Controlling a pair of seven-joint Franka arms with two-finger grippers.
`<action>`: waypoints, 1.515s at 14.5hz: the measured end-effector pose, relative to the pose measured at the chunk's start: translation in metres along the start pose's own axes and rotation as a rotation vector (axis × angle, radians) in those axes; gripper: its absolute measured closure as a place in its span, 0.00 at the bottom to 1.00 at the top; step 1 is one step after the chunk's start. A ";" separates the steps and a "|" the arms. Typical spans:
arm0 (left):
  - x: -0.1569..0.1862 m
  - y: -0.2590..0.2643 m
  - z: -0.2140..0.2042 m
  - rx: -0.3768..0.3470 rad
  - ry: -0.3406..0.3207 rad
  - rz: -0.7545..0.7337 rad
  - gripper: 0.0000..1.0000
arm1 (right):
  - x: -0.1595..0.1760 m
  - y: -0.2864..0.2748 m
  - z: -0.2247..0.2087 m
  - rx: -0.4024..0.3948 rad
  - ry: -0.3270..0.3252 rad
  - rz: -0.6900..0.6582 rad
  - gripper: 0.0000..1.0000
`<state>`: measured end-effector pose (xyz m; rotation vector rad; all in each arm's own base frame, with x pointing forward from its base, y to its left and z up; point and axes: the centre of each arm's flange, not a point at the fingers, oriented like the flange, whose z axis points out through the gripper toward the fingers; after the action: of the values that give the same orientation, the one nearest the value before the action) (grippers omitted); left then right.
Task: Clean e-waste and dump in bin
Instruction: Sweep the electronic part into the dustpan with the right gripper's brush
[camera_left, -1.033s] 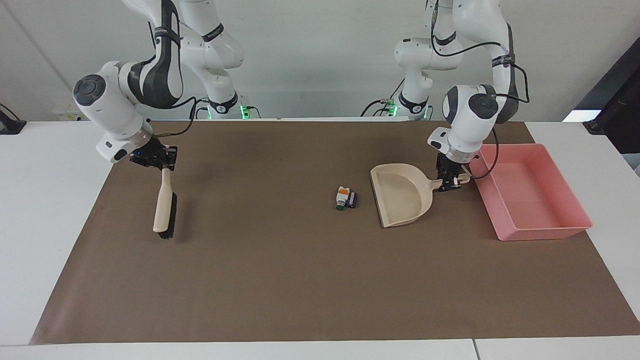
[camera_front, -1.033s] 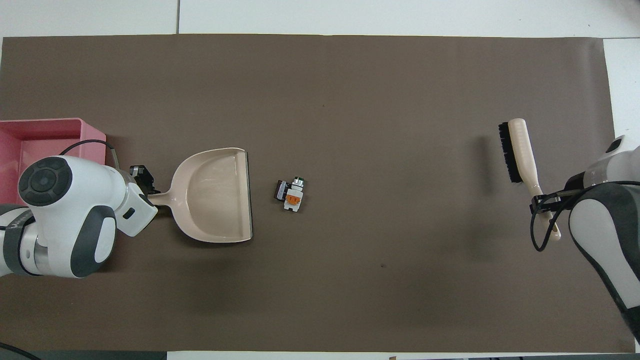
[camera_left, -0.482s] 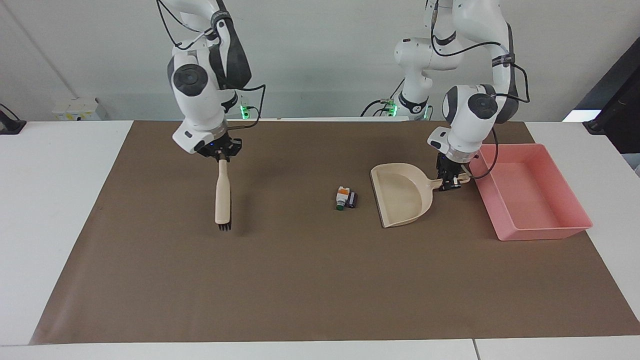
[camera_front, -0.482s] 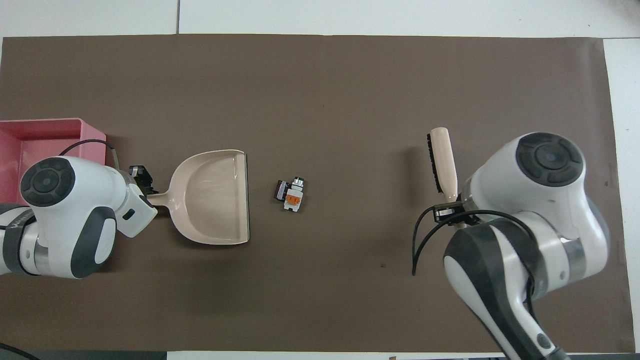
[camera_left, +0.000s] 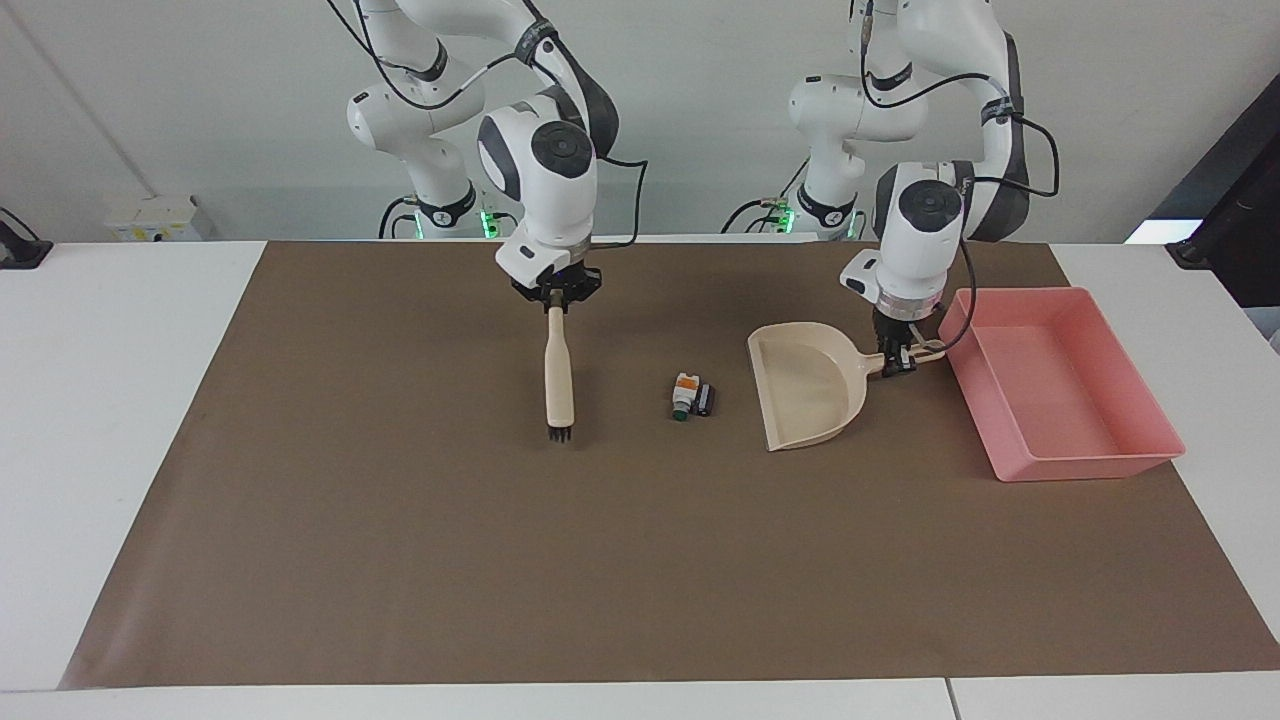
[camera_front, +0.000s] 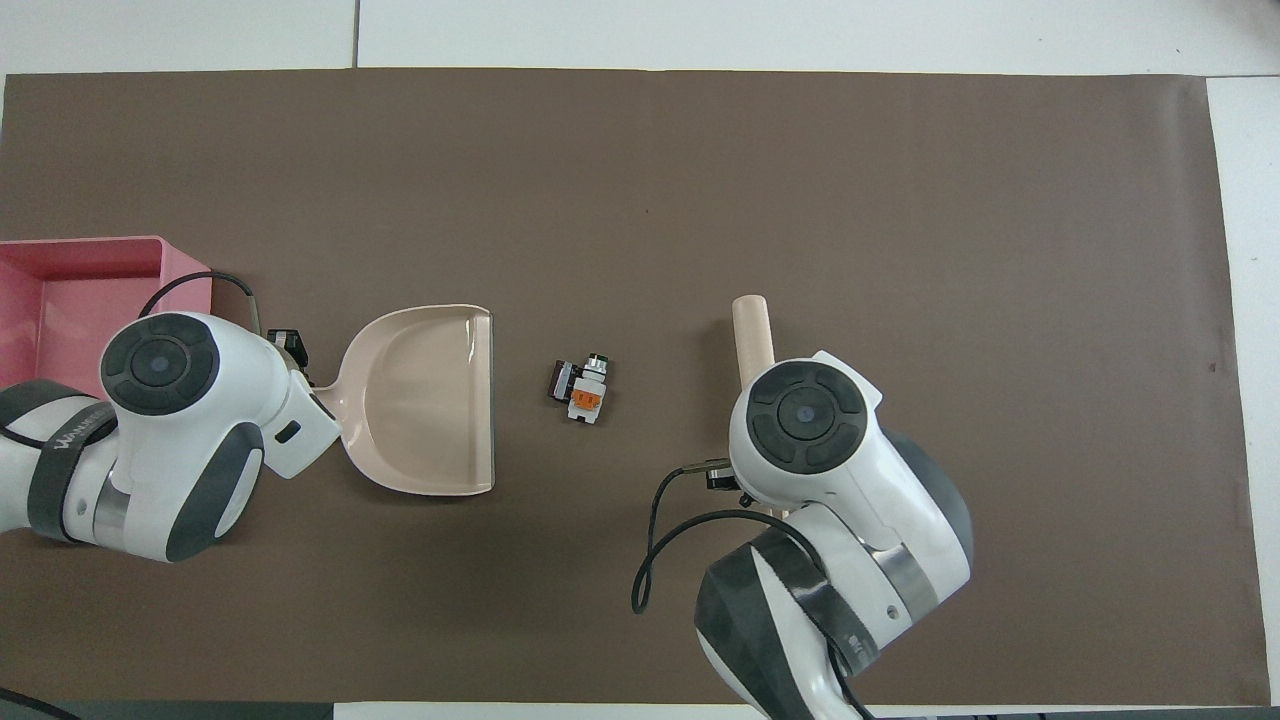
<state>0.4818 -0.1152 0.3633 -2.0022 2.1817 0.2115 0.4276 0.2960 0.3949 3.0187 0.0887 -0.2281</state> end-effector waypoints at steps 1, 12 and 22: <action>0.005 0.001 -0.003 0.002 -0.007 0.003 0.68 | -0.004 -0.013 0.003 -0.002 0.006 -0.007 0.74; 0.012 0.005 0.000 -0.004 -0.010 0.014 0.68 | 0.007 -0.139 0.039 -0.022 0.028 -0.068 0.74; 0.013 0.005 0.001 -0.002 -0.010 0.015 0.68 | -0.013 -0.215 0.033 0.567 -0.056 -0.027 0.74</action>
<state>0.4757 -0.1267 0.3595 -1.9822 2.1918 0.2244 0.3954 0.5043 0.3416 3.5711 0.0685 -0.4002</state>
